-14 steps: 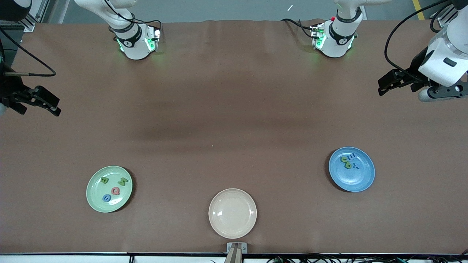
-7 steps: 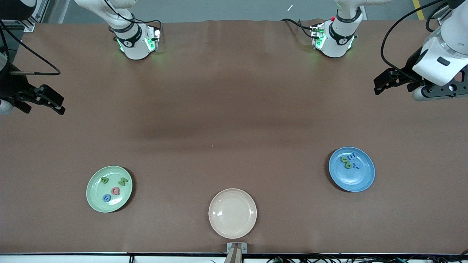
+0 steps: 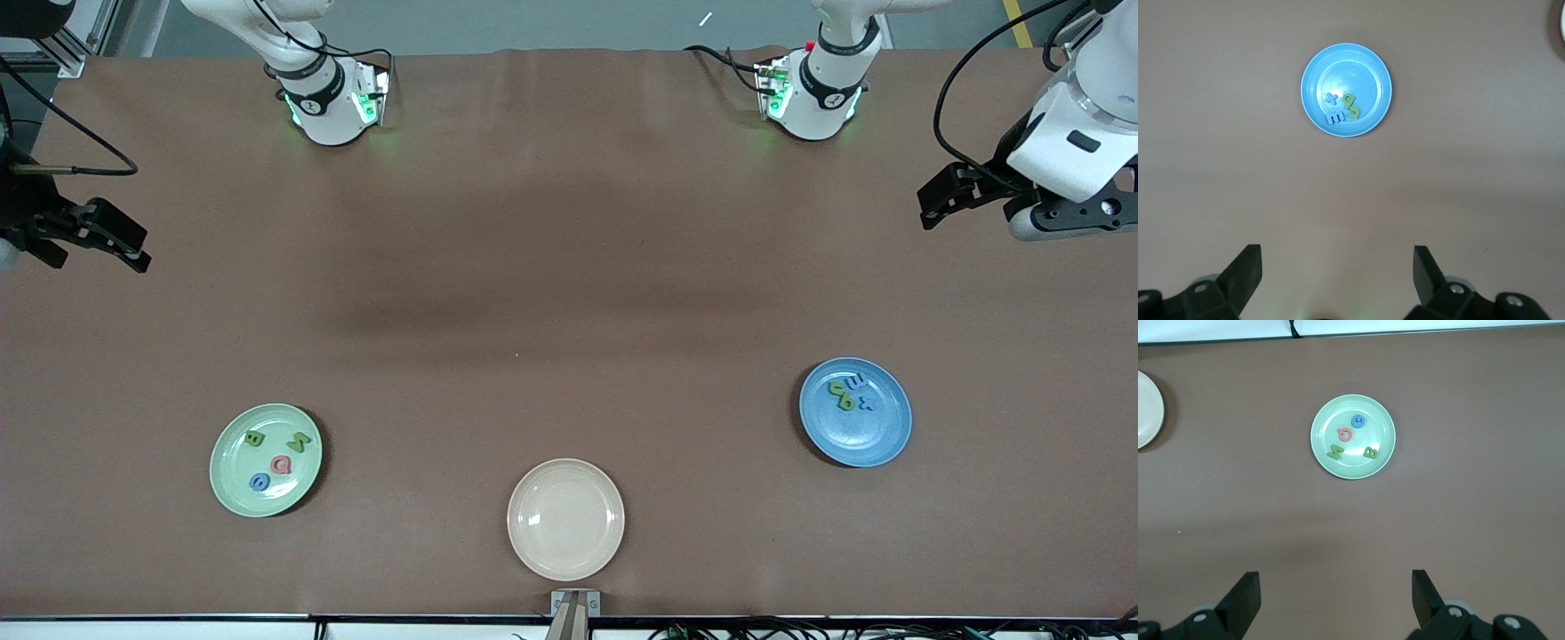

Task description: Sort upper and lower case letters into plates

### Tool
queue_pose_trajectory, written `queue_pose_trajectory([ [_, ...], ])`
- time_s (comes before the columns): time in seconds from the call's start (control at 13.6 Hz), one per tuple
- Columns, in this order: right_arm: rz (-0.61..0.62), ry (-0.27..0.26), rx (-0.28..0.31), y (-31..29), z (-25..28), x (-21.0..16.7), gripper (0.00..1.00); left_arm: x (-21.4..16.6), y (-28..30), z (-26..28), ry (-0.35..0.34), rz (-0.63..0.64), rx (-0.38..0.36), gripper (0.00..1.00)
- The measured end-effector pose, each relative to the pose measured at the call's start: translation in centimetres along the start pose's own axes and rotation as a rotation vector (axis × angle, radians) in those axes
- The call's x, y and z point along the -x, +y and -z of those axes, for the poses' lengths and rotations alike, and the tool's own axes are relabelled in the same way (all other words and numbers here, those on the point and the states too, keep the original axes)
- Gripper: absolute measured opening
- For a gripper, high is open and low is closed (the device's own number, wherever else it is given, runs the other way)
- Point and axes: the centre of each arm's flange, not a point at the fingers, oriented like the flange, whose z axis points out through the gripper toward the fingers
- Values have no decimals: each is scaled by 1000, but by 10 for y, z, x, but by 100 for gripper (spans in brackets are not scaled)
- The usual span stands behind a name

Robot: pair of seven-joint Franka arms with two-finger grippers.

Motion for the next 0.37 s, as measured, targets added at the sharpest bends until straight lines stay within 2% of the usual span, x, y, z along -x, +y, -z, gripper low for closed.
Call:
queue_pose_trajectory([
  [0.37,-4,21,-2,2,10,-2,100,-2,-11,9,19,-15,4,100],
])
